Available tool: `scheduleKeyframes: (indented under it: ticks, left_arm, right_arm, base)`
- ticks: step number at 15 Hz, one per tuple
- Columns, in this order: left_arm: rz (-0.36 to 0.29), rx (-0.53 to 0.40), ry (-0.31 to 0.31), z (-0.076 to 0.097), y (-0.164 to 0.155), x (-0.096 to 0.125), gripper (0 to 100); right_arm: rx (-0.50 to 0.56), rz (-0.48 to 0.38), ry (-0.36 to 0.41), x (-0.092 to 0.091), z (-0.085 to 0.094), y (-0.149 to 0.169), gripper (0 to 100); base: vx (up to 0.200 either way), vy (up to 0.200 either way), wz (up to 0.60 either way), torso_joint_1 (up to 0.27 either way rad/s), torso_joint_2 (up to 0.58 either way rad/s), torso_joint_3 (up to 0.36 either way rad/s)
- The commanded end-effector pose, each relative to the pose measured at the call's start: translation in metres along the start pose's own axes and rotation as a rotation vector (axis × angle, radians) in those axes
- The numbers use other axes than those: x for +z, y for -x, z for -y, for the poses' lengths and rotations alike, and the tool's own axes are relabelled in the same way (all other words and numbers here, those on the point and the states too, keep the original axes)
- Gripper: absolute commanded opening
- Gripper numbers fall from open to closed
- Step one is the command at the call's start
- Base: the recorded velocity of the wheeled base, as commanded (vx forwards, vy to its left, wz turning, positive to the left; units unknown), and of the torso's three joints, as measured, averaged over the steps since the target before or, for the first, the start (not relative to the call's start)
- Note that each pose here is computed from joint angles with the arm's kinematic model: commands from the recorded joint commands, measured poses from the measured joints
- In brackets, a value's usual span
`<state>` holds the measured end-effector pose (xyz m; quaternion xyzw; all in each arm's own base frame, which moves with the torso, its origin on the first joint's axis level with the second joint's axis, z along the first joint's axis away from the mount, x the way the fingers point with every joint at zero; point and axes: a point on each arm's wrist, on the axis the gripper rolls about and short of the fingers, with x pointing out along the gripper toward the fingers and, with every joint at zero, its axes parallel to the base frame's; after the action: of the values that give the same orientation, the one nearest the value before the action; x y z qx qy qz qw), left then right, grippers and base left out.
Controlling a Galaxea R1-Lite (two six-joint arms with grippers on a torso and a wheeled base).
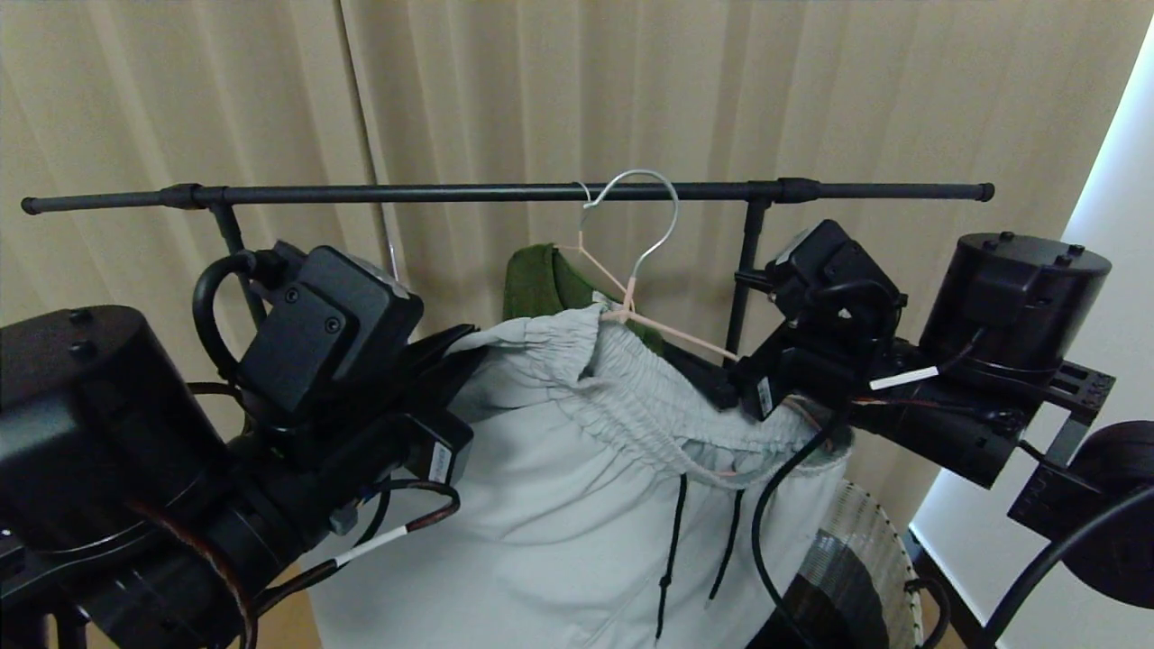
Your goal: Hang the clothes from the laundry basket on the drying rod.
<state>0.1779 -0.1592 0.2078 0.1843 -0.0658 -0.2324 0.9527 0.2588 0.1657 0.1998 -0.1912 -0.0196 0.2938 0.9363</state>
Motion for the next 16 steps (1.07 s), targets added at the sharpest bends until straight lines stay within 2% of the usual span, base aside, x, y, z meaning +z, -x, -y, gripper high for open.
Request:
scheduleKeyframes:
  ticks: [1,4,7,13,14,16]
  left_arm:
    - [0.026,0.008,0.009,-0.001,0.001,0.003,0]
    - [0.02,0.006,0.007,0.0,0.004,-0.002,0]
    - [-0.013,-0.01,-0.005,0.003,0.008,-0.011,0]
    - [-0.014,-0.012,0.002,0.003,0.015,-0.02,0]
    - [-0.02,-0.014,0.015,0.004,0.016,-0.021,100]
    - [-0.051,-0.028,0.025,0.006,0.02,-0.03,100]
  right_arm:
    - [0.003,-0.011,0.0,-0.003,-0.001,-0.002,0]
    - [-0.002,-0.003,0.0,-0.001,0.0,-0.003,0]
    - [-0.003,-0.005,0.0,-0.002,0.0,-0.003,0]
    - [-0.007,0.011,0.001,0.002,0.0,-0.002,0]
    - [-0.009,0.012,0.001,0.003,0.001,-0.001,0]
    - [-0.019,0.011,-0.001,0.002,0.003,0.0,0]
  base:
    - [0.0,0.0,0.0,0.0,0.0,0.0]
    - [0.0,0.0,0.0,0.0,0.0,0.0]
    - [0.0,0.0,0.0,0.0,0.0,0.0]
    - [0.0,0.0,0.0,0.0,0.0,0.0]
    - [0.0,0.0,0.0,0.0,0.0,0.0]
    - [0.0,0.0,0.0,0.0,0.0,0.0]
